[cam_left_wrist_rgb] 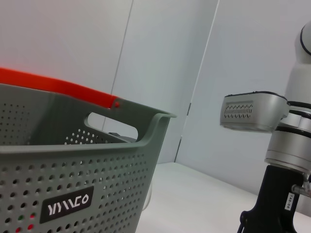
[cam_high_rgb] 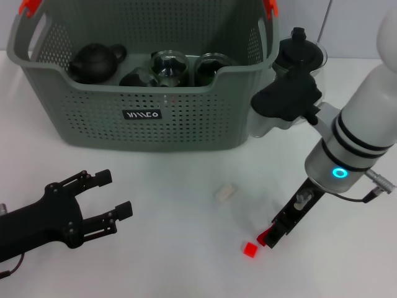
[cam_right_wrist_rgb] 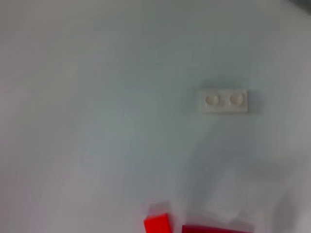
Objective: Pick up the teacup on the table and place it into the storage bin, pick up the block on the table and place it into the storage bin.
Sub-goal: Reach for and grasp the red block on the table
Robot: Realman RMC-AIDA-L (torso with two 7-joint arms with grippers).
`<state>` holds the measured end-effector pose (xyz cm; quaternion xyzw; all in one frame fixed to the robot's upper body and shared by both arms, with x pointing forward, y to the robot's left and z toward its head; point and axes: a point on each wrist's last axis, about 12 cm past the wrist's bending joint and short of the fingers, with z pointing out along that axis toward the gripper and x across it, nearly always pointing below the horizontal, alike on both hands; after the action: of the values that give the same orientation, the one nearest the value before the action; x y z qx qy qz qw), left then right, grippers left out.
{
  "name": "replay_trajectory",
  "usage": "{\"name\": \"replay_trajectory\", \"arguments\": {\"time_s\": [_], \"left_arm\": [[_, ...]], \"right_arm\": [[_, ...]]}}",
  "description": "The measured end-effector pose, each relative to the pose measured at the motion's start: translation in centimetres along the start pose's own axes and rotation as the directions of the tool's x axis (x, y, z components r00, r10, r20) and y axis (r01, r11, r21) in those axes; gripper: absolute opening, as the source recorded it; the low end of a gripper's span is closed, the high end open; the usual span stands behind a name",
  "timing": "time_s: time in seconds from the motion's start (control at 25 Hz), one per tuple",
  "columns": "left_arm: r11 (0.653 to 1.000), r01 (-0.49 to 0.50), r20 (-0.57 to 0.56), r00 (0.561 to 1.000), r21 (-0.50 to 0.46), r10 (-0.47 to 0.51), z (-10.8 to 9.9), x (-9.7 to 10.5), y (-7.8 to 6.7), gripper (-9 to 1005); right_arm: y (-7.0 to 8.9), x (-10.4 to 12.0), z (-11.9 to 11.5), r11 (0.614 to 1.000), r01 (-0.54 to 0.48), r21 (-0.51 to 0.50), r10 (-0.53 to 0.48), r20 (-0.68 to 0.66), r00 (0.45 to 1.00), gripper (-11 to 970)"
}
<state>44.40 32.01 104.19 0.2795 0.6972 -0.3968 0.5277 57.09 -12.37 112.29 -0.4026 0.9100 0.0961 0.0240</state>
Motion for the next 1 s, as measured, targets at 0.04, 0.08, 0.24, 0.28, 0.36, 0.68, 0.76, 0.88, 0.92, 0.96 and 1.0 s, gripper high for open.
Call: {"name": "replay_trajectory", "arguments": {"time_s": [0.04, 0.08, 0.24, 0.28, 0.36, 0.68, 0.76, 0.88, 0.92, 0.96, 1.0], "left_arm": [[1.000, 0.000, 0.000, 1.000, 0.000, 0.000, 0.0, 0.0, 0.0, 843], [1.000, 0.000, 0.000, 1.000, 0.000, 0.000, 0.0, 0.0, 0.0, 843], [1.000, 0.000, -0.001, 1.000, -0.001, 0.000, 0.0, 0.0, 0.0, 844], [1.000, 0.001, -0.001, 1.000, -0.001, -0.001, 0.0, 0.0, 0.0, 844], [1.000, 0.002, -0.001, 1.000, -0.001, -0.002, 0.0, 0.0, 0.0, 844], [1.000, 0.002, -0.001, 1.000, -0.001, -0.002, 0.0, 0.0, 0.0, 843], [1.000, 0.002, -0.001, 1.000, -0.001, -0.002, 0.0, 0.0, 0.0, 843], [1.000, 0.002, -0.001, 1.000, -0.001, -0.002, 0.0, 0.0, 0.0, 843], [1.000, 0.002, -0.001, 1.000, -0.001, -0.002, 0.0, 0.0, 0.0, 844], [1.000, 0.002, -0.001, 1.000, -0.001, -0.002, 0.0, 0.0, 0.0, 844], [1.000, 0.002, -0.001, 1.000, -0.001, -0.002, 0.0, 0.0, 0.0, 844]], "right_arm": [[0.1, -0.1, 0.1, 1.000, 0.003, 0.006, -0.003, -0.001, 1.000, 775], [0.2, -0.2, 0.1, 1.000, 0.006, 0.012, -0.006, -0.001, 1.000, 775], [0.7, -0.5, 0.3, 0.999, 0.030, 0.028, -0.029, -0.011, 1.000, 776], [0.9, -0.5, 0.4, 0.999, 0.034, 0.030, -0.034, -0.015, 0.999, 775], [1.1, -0.6, 0.5, 0.999, 0.041, 0.034, -0.040, -0.022, 0.999, 775], [1.6, -0.7, 0.8, 0.997, 0.050, 0.051, -0.049, -0.030, 0.998, 776], [1.6, -0.8, 0.8, 0.997, 0.051, 0.055, -0.050, -0.028, 0.998, 776], [1.6, -0.8, 0.8, 0.997, 0.046, 0.058, -0.045, -0.021, 0.999, 776], [1.6, -0.9, 0.8, 0.997, 0.043, 0.059, -0.042, -0.018, 0.999, 776], [1.6, -0.9, 0.9, 0.997, 0.041, 0.061, -0.040, -0.016, 0.999, 776], [1.6, -0.9, 1.0, 0.997, 0.038, 0.062, -0.037, -0.016, 0.999, 776]]}}
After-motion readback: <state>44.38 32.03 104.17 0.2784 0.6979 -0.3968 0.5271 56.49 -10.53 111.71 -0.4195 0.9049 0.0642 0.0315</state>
